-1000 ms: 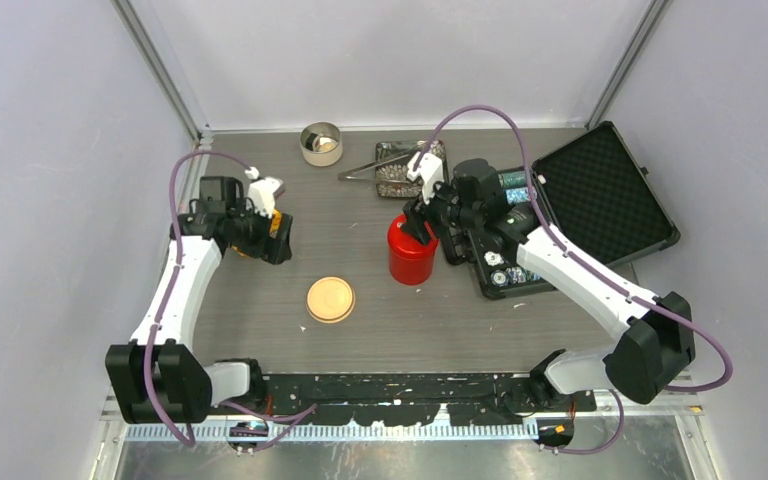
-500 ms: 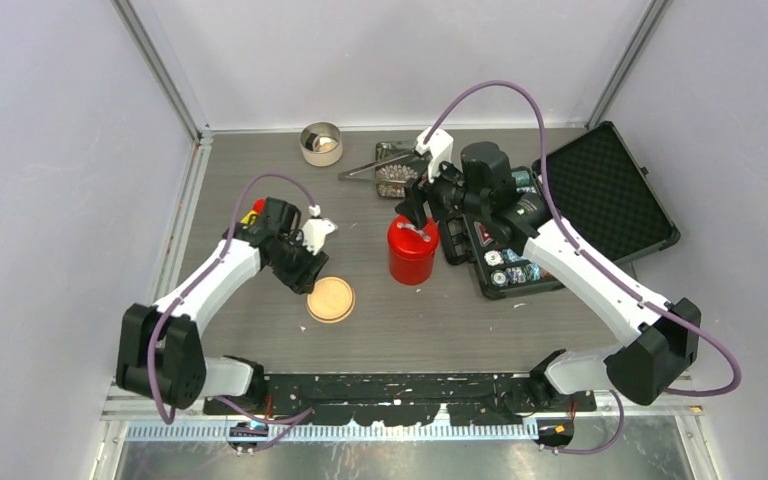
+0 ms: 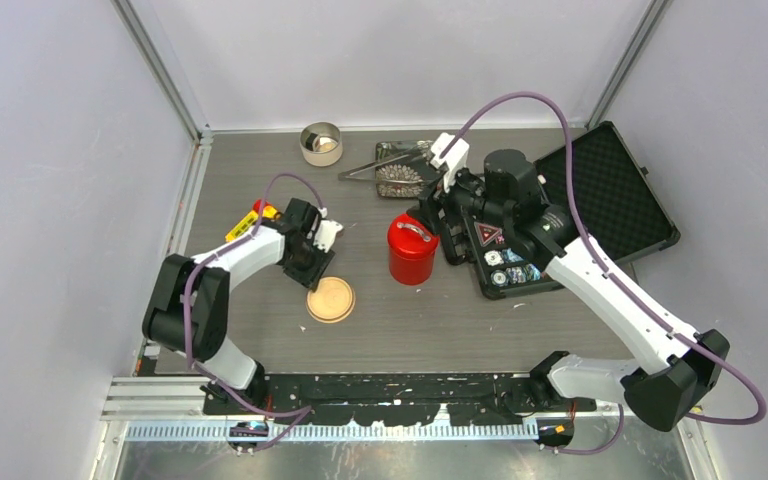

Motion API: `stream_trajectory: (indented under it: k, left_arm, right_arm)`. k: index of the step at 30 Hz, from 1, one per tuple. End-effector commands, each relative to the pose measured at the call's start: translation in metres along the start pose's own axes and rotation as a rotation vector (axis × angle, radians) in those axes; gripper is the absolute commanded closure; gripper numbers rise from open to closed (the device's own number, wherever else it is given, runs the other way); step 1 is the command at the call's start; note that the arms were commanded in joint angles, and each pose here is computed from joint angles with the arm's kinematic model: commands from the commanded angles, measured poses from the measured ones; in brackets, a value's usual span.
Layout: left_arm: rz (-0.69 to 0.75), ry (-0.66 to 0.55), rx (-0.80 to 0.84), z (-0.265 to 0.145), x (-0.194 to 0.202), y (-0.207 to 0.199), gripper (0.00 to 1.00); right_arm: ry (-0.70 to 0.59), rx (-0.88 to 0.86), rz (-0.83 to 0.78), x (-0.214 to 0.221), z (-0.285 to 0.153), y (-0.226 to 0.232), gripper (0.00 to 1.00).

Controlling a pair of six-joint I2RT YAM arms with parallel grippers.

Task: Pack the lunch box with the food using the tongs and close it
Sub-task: Pick up the box lid from the center of the board.

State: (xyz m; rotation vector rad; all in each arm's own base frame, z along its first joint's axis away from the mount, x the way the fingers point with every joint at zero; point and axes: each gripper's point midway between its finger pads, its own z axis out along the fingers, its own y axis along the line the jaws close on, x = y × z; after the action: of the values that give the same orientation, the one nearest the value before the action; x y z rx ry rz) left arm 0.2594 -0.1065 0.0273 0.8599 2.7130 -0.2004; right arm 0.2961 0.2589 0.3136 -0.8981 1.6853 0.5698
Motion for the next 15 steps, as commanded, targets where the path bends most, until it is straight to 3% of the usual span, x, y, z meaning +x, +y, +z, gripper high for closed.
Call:
stream_trajectory:
  k: [1, 6, 8, 15]
  left_arm:
    - [-0.058, -0.027, -0.045, 0.006, -0.022, 0.010, 0.67]
    - [-0.084, 0.031, -0.039, 0.010, -0.018, 0.010, 0.85]
    - [-0.088, 0.038, -0.033, 0.005, -0.022, 0.009, 0.98]
    - [-0.142, 0.049, 0.149, -0.036, -0.037, -0.015, 1.00]
  right_arm:
    - [-0.021, -0.090, -0.145, -0.001, -0.012, 0.014, 0.30]
    - [-0.002, -0.149, -0.212, 0.007, -0.012, 0.025, 0.28]
    - [-0.003, -0.175, -0.261, 0.012, -0.012, 0.029, 0.26]
    - [0.060, -0.308, -0.496, 0.038, -0.009, 0.054, 0.22]
